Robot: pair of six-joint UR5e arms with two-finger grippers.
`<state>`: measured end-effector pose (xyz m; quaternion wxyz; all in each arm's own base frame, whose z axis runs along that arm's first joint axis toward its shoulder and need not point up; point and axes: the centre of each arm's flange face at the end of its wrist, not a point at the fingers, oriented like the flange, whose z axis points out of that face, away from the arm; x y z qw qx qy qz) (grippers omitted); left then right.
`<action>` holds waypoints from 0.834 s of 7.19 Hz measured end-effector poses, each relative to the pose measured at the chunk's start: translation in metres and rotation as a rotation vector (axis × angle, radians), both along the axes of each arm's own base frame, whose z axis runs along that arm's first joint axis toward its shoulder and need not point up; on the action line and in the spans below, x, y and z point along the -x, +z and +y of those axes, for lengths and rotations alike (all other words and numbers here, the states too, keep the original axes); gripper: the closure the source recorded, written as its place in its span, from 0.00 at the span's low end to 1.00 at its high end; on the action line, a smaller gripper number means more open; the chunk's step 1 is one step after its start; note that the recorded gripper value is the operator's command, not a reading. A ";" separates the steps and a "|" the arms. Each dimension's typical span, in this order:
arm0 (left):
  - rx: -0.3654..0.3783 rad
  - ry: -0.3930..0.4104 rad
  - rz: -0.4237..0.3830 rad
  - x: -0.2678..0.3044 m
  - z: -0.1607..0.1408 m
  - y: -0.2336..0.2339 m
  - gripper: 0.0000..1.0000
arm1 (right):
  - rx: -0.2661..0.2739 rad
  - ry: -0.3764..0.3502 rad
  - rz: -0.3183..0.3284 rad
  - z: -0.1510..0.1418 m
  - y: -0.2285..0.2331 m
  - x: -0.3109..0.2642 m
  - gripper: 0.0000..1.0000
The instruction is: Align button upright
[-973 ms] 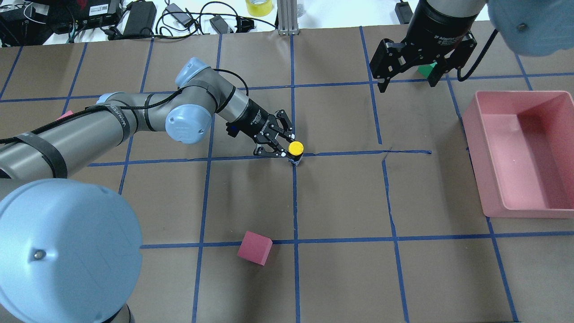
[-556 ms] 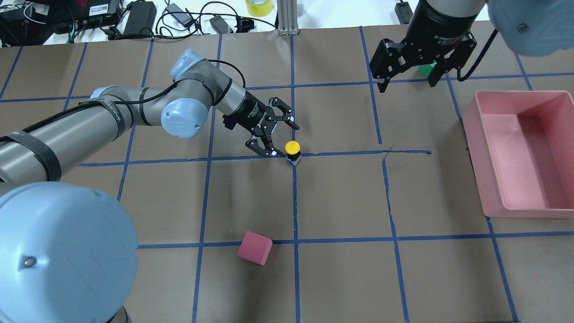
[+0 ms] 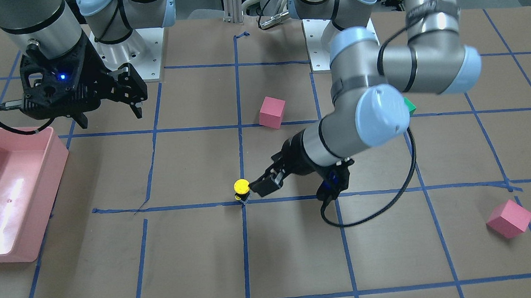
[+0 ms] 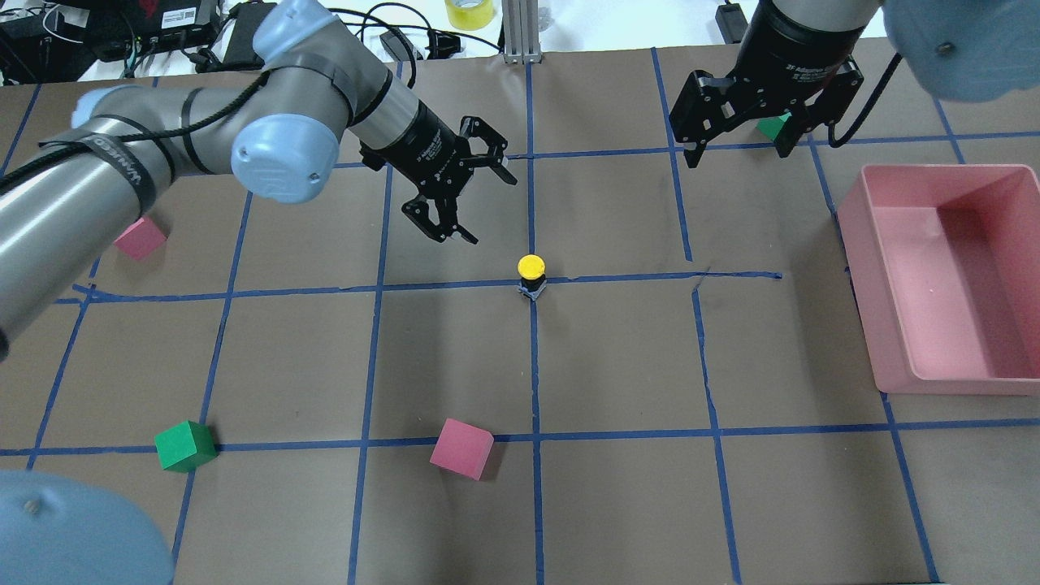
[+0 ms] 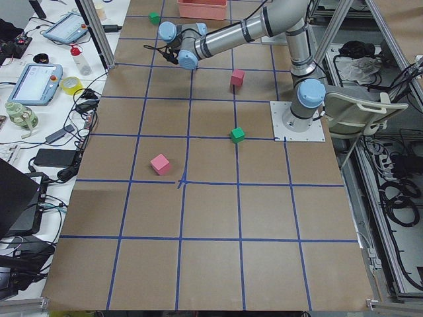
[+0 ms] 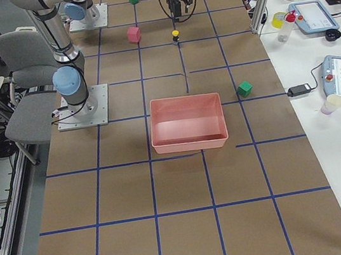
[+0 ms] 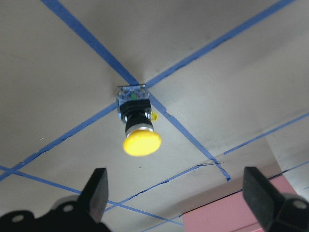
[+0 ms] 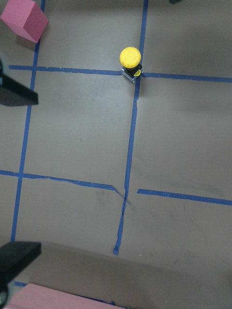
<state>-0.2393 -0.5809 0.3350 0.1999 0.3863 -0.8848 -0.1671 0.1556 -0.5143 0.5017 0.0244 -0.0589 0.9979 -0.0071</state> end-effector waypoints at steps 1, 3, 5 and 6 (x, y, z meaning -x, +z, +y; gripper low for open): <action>0.055 -0.150 -0.096 -0.011 0.023 0.039 0.00 | 0.000 0.001 0.000 0.000 0.000 0.000 0.00; 0.146 -0.464 -0.276 -0.038 0.063 0.113 0.00 | 0.000 0.000 0.000 0.000 0.000 0.000 0.00; 0.267 -0.721 -0.393 -0.057 0.095 0.168 0.00 | 0.000 0.000 -0.001 0.000 0.000 0.000 0.00; 0.322 -0.783 -0.422 -0.061 0.102 0.183 0.00 | 0.000 0.001 -0.001 0.000 0.000 -0.001 0.00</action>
